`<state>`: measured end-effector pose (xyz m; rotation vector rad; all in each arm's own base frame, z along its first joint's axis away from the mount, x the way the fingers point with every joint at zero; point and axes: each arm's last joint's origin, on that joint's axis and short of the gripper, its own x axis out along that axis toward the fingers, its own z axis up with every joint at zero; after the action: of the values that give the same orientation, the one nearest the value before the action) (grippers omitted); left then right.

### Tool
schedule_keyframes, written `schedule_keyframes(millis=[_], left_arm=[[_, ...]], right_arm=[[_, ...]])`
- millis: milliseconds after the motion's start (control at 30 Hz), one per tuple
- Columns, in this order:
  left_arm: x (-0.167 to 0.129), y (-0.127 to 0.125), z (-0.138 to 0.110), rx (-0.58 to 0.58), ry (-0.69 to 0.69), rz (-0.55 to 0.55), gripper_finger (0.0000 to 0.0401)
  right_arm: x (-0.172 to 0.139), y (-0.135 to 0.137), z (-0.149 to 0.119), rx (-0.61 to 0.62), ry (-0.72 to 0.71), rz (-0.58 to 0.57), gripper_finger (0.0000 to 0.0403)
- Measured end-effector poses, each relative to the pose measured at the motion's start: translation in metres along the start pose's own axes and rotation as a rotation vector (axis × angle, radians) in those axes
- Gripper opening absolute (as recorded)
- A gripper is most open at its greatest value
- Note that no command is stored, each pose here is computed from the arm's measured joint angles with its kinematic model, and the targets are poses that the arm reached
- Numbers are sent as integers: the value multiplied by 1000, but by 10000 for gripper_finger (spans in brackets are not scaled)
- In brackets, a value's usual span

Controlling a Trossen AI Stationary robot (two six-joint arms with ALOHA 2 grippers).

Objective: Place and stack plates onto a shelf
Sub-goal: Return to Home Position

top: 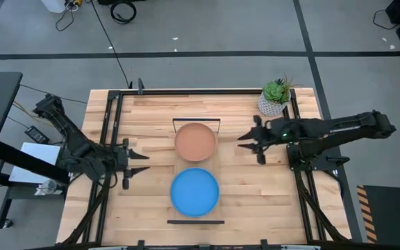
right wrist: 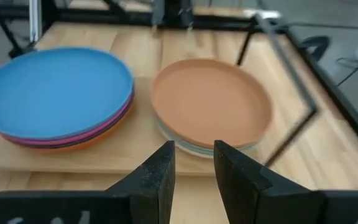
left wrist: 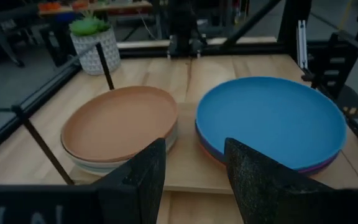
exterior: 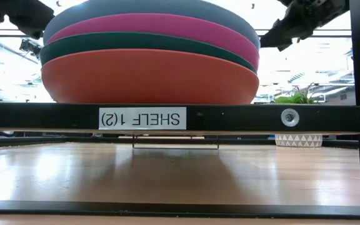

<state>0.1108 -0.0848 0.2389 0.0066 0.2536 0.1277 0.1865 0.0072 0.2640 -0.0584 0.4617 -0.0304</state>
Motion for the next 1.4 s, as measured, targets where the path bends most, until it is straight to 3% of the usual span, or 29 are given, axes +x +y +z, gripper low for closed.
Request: schedule_keyframes(millis=[333,833,1000,1167,1400], left_arm=[[-4,28,-40,11,-170,-53,162],[-2,55,-53,40,-255,-212,11],[5,58,-66,11,-249,-276,9],[10,60,-71,8,-291,-351,10],[10,64,-67,99,-341,-305,11]], right_arm=[[-29,-23,-43,105,-194,-138,116],[-33,-41,-93,267,-452,-167,85],[-27,-42,-115,300,-543,-173,80],[-33,-46,-110,310,-631,-240,80],[-37,-47,-105,509,-733,-201,80]])
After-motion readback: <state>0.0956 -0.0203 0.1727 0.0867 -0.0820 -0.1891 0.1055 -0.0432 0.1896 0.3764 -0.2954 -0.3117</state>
